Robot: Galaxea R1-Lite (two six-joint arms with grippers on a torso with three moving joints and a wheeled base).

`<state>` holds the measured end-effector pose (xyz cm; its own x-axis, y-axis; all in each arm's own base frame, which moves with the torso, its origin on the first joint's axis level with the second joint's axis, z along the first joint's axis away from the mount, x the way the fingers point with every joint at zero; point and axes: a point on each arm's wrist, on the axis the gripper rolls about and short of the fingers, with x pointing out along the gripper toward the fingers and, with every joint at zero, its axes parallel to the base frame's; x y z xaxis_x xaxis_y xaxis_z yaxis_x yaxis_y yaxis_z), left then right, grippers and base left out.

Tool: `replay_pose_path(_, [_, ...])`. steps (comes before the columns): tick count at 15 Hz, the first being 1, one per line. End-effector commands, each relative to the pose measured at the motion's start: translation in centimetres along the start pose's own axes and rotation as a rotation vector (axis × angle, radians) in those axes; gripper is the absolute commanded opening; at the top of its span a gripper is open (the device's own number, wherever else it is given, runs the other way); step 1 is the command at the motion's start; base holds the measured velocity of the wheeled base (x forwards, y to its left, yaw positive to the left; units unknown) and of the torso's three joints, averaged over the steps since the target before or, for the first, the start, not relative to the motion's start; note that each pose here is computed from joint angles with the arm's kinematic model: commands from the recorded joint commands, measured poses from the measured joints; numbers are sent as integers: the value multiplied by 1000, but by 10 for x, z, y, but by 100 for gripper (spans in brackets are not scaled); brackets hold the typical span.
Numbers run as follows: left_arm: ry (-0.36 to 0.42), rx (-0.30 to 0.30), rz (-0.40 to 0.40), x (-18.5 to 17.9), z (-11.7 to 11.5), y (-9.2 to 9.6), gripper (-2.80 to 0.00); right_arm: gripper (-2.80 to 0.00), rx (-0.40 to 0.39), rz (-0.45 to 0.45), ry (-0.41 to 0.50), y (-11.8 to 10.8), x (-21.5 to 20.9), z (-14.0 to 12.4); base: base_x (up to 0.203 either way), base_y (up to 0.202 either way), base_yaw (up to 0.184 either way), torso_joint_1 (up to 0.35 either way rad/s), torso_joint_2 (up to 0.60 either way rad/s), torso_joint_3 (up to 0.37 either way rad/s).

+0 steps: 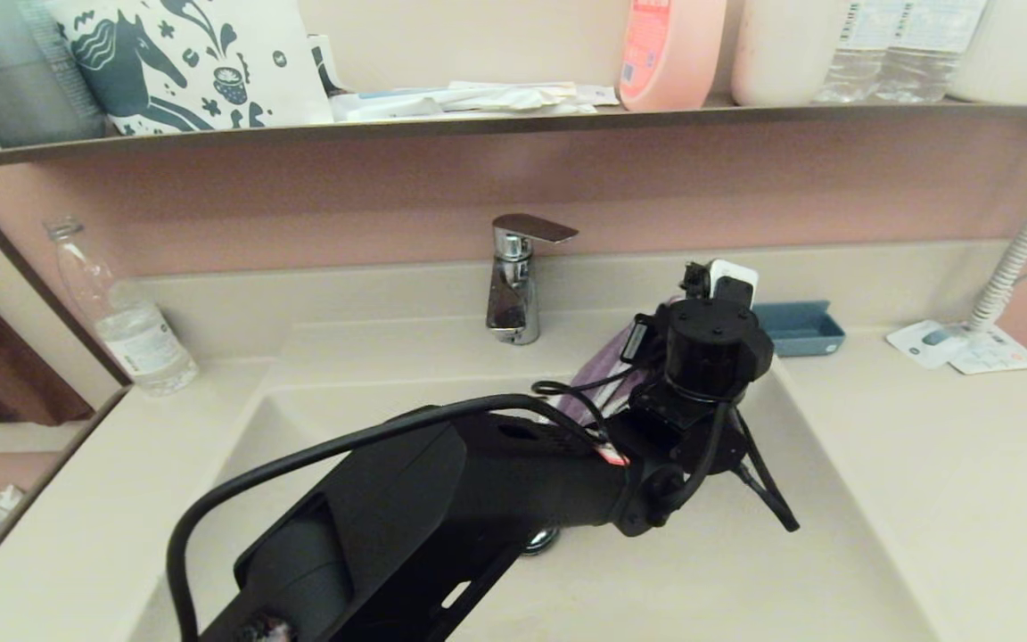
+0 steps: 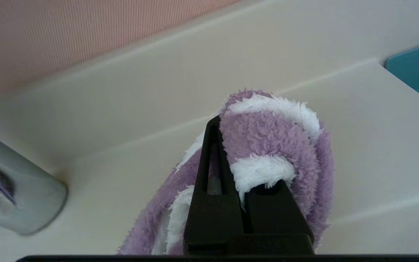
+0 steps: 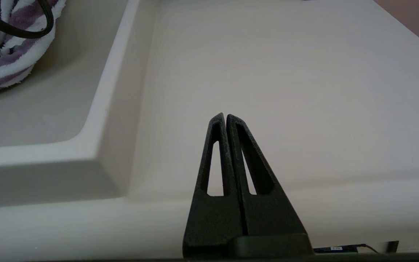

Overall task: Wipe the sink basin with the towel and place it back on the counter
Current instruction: Wipe the sink

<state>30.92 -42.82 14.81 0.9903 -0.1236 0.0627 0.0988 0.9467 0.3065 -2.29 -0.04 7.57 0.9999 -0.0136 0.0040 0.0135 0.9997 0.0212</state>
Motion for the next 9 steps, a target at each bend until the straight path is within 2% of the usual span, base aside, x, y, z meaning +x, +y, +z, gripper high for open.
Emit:
replay_pose_path(1, [-3, -34, 4, -4, 14, 7, -280, -280, 0, 0, 1, 0, 0, 0, 0, 0, 0, 0, 0, 0])
replay_pose_path(4, [-20, -93, -11, -19, 46, 20, -280, -280, 0, 1, 1, 0, 0, 0, 0, 0, 0, 0, 0, 0])
replay_pose_path(7, [-53, -151, 18, -37, 84, 46, -280, -280, 0, 1, 1, 0, 0, 0, 0, 0, 0, 0, 0, 0])
replay_pose_path(9, [-53, -160, 19, -56, 99, 60, -280, -280, 0, 1, 1, 0, 0, 0, 0, 0, 0, 0, 0, 0])
